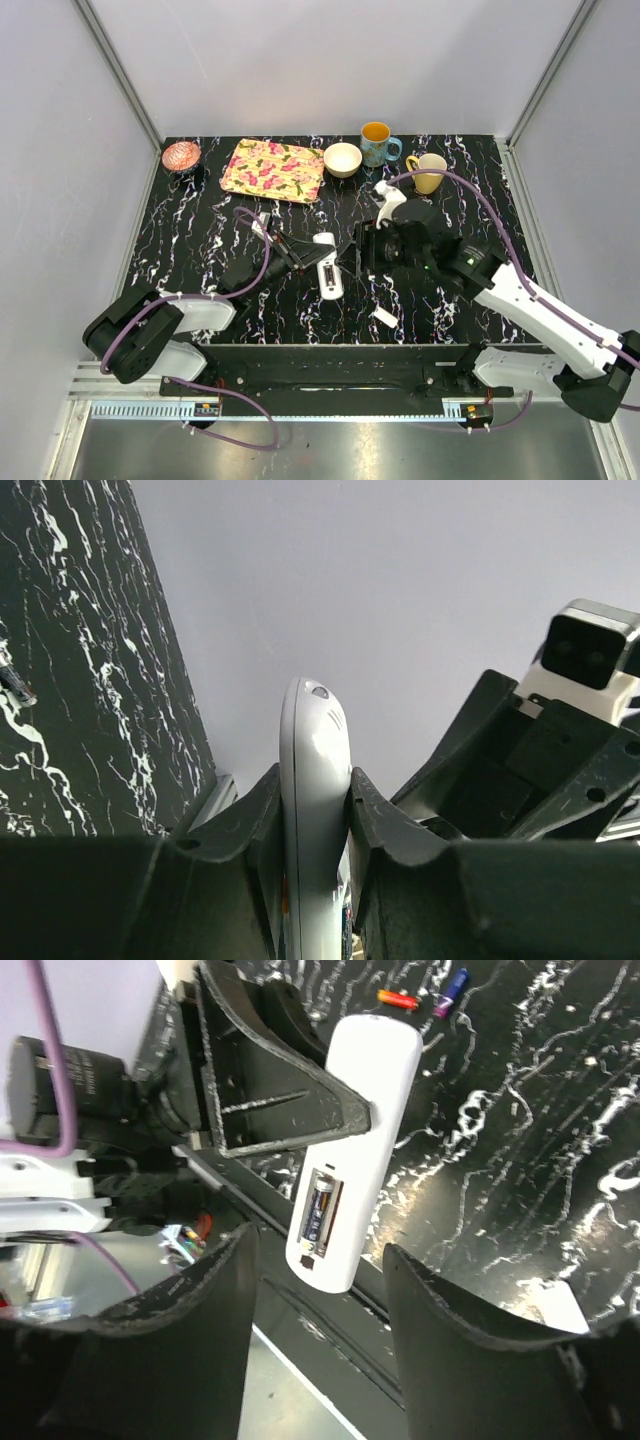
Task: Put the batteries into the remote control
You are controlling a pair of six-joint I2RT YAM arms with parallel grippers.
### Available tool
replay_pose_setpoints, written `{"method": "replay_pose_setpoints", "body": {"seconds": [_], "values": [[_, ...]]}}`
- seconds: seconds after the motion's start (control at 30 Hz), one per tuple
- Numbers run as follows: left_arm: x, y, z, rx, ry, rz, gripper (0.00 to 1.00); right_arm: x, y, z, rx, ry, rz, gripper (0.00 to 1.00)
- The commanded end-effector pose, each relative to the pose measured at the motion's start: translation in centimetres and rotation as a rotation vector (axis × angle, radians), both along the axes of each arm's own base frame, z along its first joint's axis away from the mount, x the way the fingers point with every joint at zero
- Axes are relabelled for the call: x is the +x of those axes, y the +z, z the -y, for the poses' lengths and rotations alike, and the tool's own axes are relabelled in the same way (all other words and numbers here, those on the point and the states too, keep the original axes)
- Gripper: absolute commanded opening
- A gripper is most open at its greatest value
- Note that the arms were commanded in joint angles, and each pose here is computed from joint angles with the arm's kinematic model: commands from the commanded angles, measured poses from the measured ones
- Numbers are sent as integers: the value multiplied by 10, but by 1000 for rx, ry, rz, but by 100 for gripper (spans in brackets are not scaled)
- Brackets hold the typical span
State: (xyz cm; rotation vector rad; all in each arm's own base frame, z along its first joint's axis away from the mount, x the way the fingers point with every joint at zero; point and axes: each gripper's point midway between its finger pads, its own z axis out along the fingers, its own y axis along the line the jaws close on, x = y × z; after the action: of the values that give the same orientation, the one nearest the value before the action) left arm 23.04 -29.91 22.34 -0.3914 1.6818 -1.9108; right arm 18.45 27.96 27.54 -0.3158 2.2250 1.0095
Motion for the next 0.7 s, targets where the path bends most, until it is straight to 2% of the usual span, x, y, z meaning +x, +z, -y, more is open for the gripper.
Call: {"method": "replay_pose_setpoints", "body": {"seconds": [0.0, 0.07, 0.13, 0.17, 0.2, 0.23, 0.43, 0.63, 0.67], "values": [[-2, 56, -19, -139, 95, 236, 0, 15, -20, 35, -284, -135, 62, 58], [-6, 54, -23, -151, 95, 228, 0, 24, -19, 48, -319, -204, 102, 56], [-10, 53, -24, -154, 82, 223, 0, 35, -22, 66, -364, -286, 155, 71], [-12, 53, -24, -156, 79, 222, 0, 38, -20, 62, -341, -281, 176, 73], [-15, 53, -26, -160, 73, 223, 0, 33, -19, 58, -316, -245, 171, 44], [-17, 52, -28, -168, 70, 218, 0, 37, -23, 59, -306, -268, 158, 0], [-26, 46, -38, -171, 81, 207, 0, 36, -41, 51, -238, -246, 64, 0], [-30, 42, -46, -172, 104, 198, 0, 57, -21, 85, -203, -478, 171, 0], [-30, 41, -47, -169, 107, 198, 0, 56, -15, 77, -189, -421, 204, 9]]}}
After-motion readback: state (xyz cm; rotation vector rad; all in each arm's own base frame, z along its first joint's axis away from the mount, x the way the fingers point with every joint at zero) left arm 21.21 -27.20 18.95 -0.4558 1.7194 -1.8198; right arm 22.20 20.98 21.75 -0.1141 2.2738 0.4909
